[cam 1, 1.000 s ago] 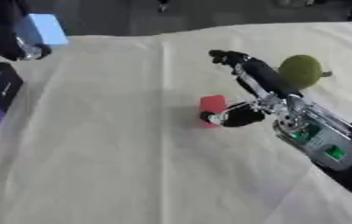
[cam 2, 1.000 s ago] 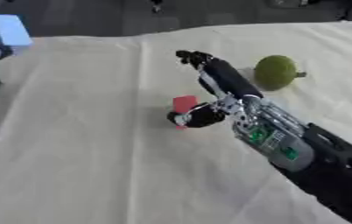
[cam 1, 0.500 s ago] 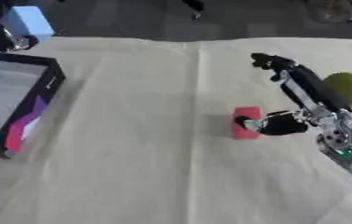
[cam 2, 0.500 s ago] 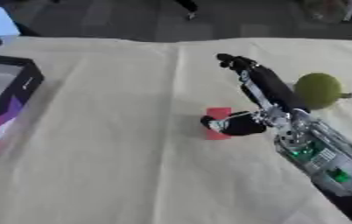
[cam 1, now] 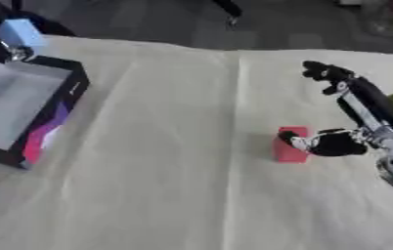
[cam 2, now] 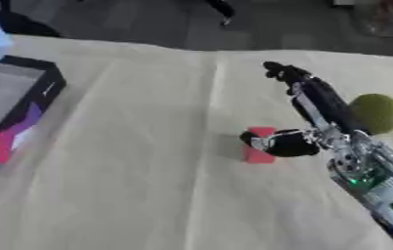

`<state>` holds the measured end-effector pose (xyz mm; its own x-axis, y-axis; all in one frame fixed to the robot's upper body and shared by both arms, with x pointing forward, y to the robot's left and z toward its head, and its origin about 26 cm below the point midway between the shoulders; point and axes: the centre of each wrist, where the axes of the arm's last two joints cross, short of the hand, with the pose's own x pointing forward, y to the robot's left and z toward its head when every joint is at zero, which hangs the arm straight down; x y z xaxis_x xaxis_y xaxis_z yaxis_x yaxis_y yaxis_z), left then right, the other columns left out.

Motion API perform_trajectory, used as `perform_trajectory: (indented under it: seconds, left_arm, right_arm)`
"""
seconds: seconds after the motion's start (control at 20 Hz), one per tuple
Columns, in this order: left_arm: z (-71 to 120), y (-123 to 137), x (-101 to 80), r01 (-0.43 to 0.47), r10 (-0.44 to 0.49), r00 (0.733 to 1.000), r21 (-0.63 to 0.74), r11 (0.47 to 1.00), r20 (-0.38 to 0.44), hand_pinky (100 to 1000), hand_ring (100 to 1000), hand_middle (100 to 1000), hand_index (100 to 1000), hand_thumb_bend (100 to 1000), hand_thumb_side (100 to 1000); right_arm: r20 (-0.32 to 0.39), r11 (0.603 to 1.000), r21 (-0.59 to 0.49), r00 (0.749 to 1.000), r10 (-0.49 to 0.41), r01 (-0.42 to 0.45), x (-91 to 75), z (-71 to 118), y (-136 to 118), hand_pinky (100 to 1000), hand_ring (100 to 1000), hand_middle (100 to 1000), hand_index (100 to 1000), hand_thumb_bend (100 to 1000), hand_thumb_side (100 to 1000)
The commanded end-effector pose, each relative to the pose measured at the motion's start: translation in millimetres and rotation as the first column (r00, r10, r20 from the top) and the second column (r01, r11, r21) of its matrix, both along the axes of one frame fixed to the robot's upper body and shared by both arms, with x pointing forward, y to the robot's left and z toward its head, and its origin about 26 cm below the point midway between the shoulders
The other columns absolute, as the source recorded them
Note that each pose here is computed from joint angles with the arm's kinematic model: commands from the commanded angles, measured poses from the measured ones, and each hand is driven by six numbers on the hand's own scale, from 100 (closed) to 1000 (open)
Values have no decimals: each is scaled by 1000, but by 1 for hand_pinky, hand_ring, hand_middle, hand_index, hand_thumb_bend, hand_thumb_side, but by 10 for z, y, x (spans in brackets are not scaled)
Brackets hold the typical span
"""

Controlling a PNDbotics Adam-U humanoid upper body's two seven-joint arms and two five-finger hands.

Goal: Pick up the objects with one hand, pass them to the other hand, and then place them into the box on the other side of the table.

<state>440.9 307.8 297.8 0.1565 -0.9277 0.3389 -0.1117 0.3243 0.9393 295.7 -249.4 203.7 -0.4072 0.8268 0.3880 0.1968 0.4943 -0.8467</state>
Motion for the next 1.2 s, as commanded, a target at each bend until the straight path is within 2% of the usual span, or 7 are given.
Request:
perform_trajectory:
  seconds: [0.05,0.2,0.3,0.35,0.45,0.7,1.2]
  left_arm:
    - [20,190,50,-69,69,997,-5,998,16,663,492,365,464,317,100]
    - [-92,244,113,-83,83,997,-2,997,-1,679,515,390,489,348,100]
    - [-157,259,146,-82,82,997,12,997,-15,726,591,502,585,430,100]
    - [-184,264,159,-82,83,996,23,996,-22,768,680,613,693,477,100]
    - [-216,270,178,-85,87,996,51,995,-30,813,777,735,805,569,254]
    - [-195,267,189,-113,114,994,108,988,0,832,801,758,820,657,345]
    - [36,63,78,-73,66,992,53,996,111,789,742,720,779,410,172]
  right_arm:
    - [42,1000,4,999,9,-9,-18,112,-14,767,885,832,957,596,187]
    - [51,1000,14,999,17,-18,-15,123,-16,765,885,832,958,595,183]
    - [56,999,20,998,24,-25,-14,131,-20,763,884,831,957,595,182]
    - [58,999,23,998,27,-29,-13,134,-22,763,883,830,957,595,181]
    - [62,999,25,998,33,-35,-13,139,-27,763,883,830,956,595,180]
    - [67,999,24,997,35,-36,-12,162,-57,766,883,830,956,595,181]
    - [-9,992,-114,999,46,-47,-7,376,-253,817,890,839,954,587,226]
